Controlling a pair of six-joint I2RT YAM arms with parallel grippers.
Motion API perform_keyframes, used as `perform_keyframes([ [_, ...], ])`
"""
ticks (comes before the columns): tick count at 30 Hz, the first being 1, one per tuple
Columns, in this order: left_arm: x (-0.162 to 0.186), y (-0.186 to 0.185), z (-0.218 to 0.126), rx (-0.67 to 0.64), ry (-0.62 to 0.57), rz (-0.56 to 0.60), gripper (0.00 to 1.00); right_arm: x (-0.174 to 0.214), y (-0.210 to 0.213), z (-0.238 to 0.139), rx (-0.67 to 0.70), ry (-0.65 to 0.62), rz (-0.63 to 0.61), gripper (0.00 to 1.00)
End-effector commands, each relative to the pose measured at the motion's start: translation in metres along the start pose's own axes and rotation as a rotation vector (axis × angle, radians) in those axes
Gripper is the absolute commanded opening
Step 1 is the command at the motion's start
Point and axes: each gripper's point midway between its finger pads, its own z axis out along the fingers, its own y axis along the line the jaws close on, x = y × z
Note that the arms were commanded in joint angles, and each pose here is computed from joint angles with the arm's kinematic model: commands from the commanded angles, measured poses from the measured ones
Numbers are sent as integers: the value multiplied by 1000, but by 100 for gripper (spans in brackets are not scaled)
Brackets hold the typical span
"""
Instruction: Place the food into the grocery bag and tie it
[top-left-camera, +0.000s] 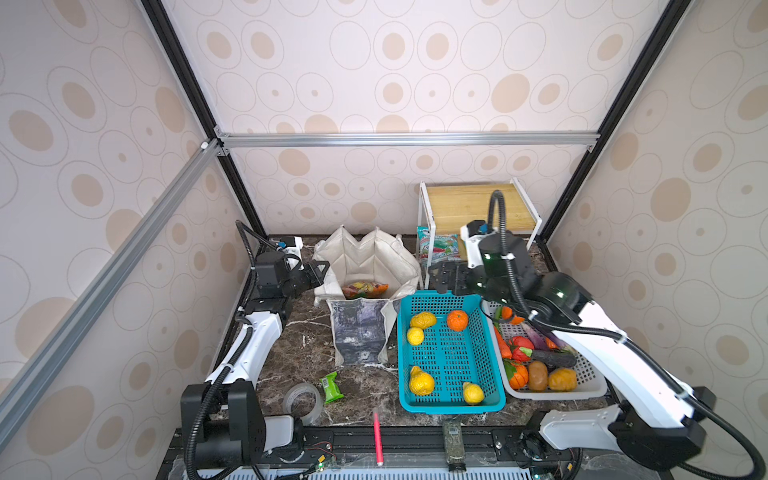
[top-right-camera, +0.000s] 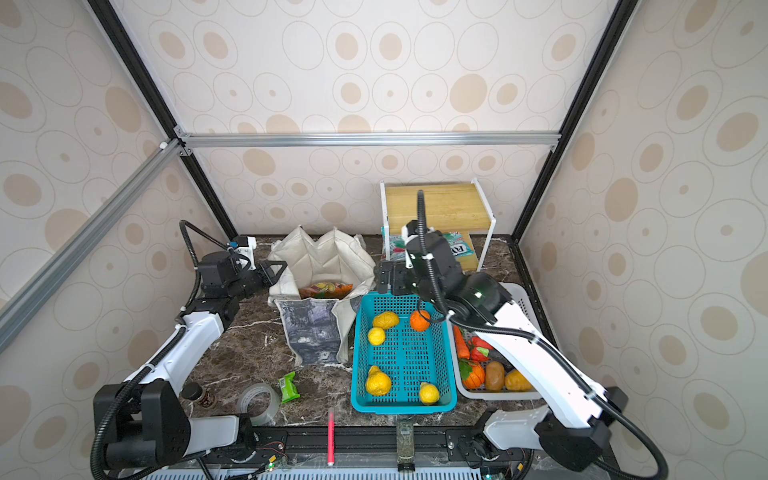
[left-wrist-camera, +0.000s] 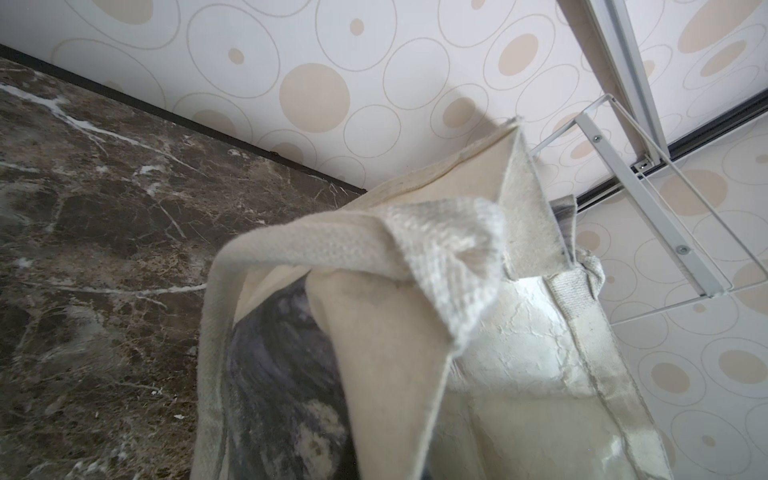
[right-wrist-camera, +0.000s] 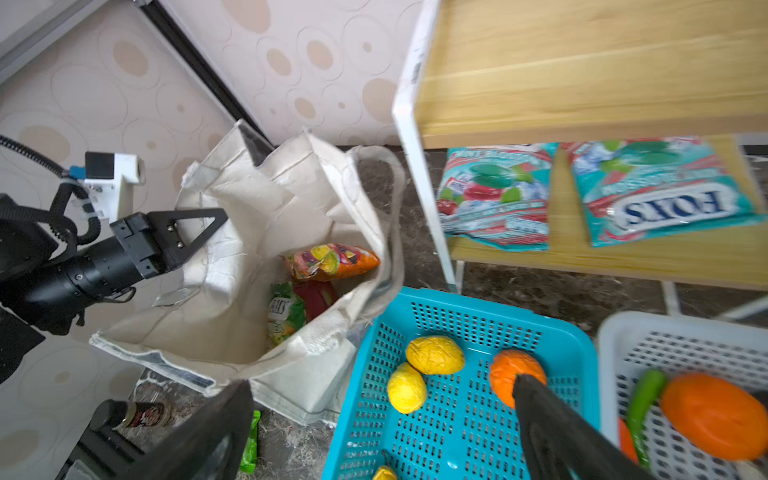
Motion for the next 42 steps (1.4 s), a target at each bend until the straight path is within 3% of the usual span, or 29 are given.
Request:
perform_keyframes([
  [1,-2,-14,-2,67,2,4,0,49,-67,6,249,144,23,100],
  [5,1,-13,-1,77,1,5,0,83,-119,2,367,217,135,100],
  [9,-9,-16,1,123,-73,58,0,124,-164,-10,504,293,371,100],
  [12,-6,-17,9,169,-47,124,0,149,-177,-22,575,352,495,100],
  [16,-1,-1,11,76,-10,135,0,161,-191,-43,694,355,579,100],
  [19,7,17,11,4,-11,93,0,170,-210,-53,798,281,618,100],
  [25,25,28,28,25,79,29,0,175,-196,-50,648,264,611,100],
  [31,24,35,30,-21,103,68,0,174,-205,-39,628,301,508,100],
  [35,24,38,28,-43,103,70,0,186,-214,-26,615,395,608,100],
  [38,12,25,20,-20,59,96,0,191,-230,-27,657,392,673,100],
  [42,5,9,9,20,23,111,0,211,-250,-32,688,403,850,97],
])
